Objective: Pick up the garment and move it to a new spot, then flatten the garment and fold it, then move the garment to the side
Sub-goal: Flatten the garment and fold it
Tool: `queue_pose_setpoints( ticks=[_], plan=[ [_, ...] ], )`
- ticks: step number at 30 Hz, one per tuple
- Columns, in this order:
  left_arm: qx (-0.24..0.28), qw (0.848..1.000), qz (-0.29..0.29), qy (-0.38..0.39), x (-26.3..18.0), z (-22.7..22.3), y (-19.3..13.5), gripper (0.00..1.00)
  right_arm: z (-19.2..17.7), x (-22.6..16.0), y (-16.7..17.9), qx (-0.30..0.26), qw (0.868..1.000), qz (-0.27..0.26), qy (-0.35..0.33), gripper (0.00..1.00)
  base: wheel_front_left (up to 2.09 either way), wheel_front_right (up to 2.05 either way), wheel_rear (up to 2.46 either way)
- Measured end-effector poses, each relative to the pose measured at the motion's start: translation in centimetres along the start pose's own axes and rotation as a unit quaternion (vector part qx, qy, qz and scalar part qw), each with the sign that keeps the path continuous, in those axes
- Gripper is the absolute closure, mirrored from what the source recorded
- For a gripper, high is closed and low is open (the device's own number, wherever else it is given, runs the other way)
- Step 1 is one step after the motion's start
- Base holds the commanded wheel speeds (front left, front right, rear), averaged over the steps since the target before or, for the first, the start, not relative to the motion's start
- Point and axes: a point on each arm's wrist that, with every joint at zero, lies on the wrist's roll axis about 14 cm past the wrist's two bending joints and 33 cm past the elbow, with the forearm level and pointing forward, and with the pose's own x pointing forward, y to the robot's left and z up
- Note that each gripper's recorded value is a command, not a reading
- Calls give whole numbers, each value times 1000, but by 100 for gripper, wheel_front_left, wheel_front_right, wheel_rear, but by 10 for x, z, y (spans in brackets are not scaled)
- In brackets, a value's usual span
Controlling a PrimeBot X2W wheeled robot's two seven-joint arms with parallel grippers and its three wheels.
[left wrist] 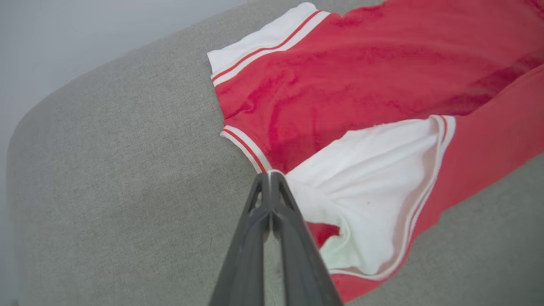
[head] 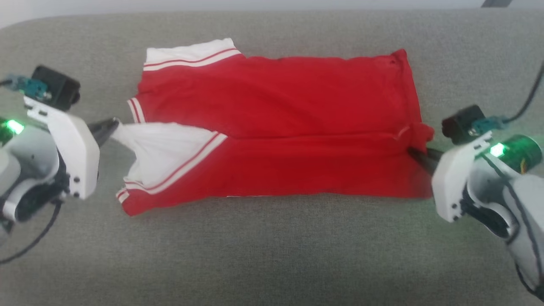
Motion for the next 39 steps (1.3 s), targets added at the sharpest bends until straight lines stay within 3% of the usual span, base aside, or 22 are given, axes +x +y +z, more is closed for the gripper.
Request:
queue_pose_setpoints(
  ticks=[14,15,17,18,19,20,21,22,30,39],
  plan=[
    [-49,995,-12,86,73,-48,12,100,-3,46,-2,-5,1000,-9,25,100,0,0,0],
    [-55,994,-12,96,75,-53,12,96,-3,48,-2,-6,1000,-9,27,100,0,0,0],
    [-59,993,-13,103,76,-56,11,73,-3,49,-2,-6,1000,-9,27,100,0,0,0],
    [-63,992,-12,107,78,-58,11,56,-2,50,-3,-6,1000,-10,26,100,0,0,0],
    [-70,991,-13,111,79,-59,10,45,-1,51,-3,-7,1000,-10,25,76,0,0,0],
    [-80,990,-14,113,79,-60,10,17,0,51,-4,-7,1000,-12,22,59,0,0,0],
    [-84,989,-13,119,79,-61,10,0,2,51,-5,-7,1000,-14,21,37,0,0,0],
    [-89,988,-13,125,79,-62,10,0,2,51,-7,-8,1000,-17,19,0,0,0,0],
    [-97,985,-5,145,64,-52,16,0,28,43,-14,-14,999,-32,-22,0,0,0,0],
    [-89,982,5,166,34,-40,17,0,73,19,-28,-15,989,-67,-128,0,0,0,0]
  ],
)
